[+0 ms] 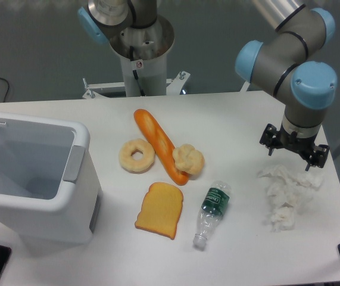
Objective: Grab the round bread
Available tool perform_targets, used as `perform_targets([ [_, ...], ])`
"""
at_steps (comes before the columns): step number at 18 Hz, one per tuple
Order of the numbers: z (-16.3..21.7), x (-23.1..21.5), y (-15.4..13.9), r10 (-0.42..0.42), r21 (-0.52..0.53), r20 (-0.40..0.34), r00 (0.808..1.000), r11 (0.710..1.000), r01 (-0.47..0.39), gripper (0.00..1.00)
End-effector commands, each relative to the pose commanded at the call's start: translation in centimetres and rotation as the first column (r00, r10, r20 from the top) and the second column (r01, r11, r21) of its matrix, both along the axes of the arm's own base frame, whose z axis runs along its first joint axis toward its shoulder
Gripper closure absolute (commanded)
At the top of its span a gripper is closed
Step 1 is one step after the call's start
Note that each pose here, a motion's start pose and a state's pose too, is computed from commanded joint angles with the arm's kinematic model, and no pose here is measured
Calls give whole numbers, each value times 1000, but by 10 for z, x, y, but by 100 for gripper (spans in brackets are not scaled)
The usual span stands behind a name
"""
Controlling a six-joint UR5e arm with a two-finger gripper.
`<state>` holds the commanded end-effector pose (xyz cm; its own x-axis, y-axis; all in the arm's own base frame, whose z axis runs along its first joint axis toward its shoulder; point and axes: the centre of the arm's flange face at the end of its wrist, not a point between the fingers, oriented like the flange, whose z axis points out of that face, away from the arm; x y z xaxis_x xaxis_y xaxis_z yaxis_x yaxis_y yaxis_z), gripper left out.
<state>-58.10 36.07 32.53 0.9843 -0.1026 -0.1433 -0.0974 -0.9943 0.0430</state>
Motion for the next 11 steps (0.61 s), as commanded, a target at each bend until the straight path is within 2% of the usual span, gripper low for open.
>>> perform_targets([
  [4,-3,0,1,6,-1,4,1000,1000,-6,0],
  [8,-30,9,0,11,6,42,999,1000,-12,0],
  [11,-47,21,-3,28,12,42,999,1000,-28,0],
])
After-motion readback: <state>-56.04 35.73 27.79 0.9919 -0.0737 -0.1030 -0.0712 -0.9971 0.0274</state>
